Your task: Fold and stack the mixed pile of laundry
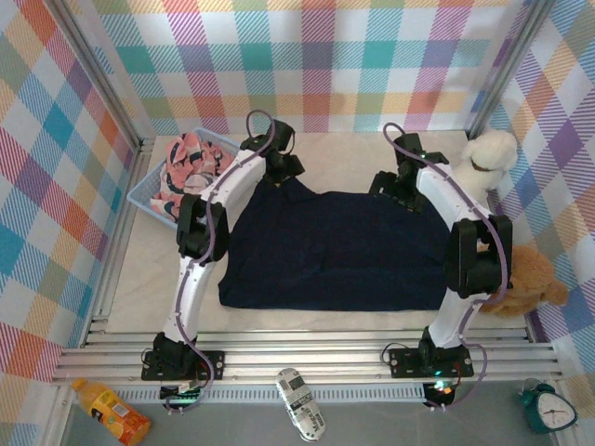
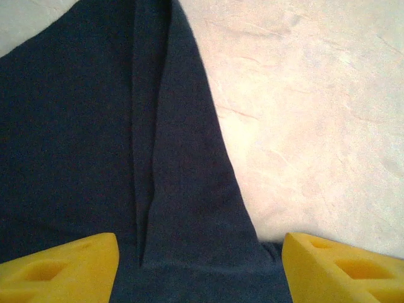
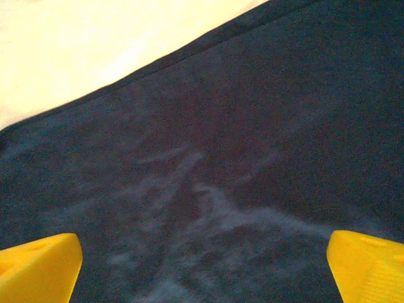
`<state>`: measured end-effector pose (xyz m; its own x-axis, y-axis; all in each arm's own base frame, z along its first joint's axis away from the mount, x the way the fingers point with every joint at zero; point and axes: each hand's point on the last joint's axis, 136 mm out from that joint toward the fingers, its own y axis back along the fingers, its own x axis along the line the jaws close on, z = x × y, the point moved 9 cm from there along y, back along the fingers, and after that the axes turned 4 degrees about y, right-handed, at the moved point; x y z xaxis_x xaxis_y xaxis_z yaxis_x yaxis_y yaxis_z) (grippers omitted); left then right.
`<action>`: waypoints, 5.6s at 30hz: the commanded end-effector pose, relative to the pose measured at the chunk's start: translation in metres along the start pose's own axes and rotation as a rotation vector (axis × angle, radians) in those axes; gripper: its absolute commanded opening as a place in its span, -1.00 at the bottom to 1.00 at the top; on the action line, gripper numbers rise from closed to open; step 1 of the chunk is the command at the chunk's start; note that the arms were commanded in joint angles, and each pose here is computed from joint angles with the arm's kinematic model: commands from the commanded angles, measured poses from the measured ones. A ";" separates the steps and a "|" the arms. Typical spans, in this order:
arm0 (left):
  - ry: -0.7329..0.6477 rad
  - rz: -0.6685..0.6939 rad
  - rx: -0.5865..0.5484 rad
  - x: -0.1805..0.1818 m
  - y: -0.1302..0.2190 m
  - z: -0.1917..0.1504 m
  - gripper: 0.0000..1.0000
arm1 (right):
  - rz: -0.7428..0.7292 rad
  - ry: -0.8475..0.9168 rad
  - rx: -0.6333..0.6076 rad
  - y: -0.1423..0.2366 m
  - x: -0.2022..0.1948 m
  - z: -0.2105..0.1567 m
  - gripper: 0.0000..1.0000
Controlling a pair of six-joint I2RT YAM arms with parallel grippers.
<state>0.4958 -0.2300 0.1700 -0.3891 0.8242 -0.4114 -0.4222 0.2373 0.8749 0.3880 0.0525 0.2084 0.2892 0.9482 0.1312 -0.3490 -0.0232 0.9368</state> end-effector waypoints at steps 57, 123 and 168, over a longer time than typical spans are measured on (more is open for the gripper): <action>0.242 -0.030 -0.021 -0.004 0.017 0.012 0.66 | 0.022 -0.193 -0.013 0.000 -0.109 0.060 0.99; 0.256 -0.091 -0.159 0.006 0.037 0.031 -1.00 | -0.044 -0.315 0.087 -0.083 -0.118 0.111 0.72; 0.285 0.034 -0.181 0.020 -0.088 0.045 -0.52 | -0.029 -0.239 0.093 -0.097 -0.101 0.110 -1.00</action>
<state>0.5621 -0.2160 0.1145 -0.5792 0.6504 -0.4915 -0.5727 0.1044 0.8131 0.4920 -0.0834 0.1188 0.5477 0.8276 0.1228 -0.2092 -0.0067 0.9778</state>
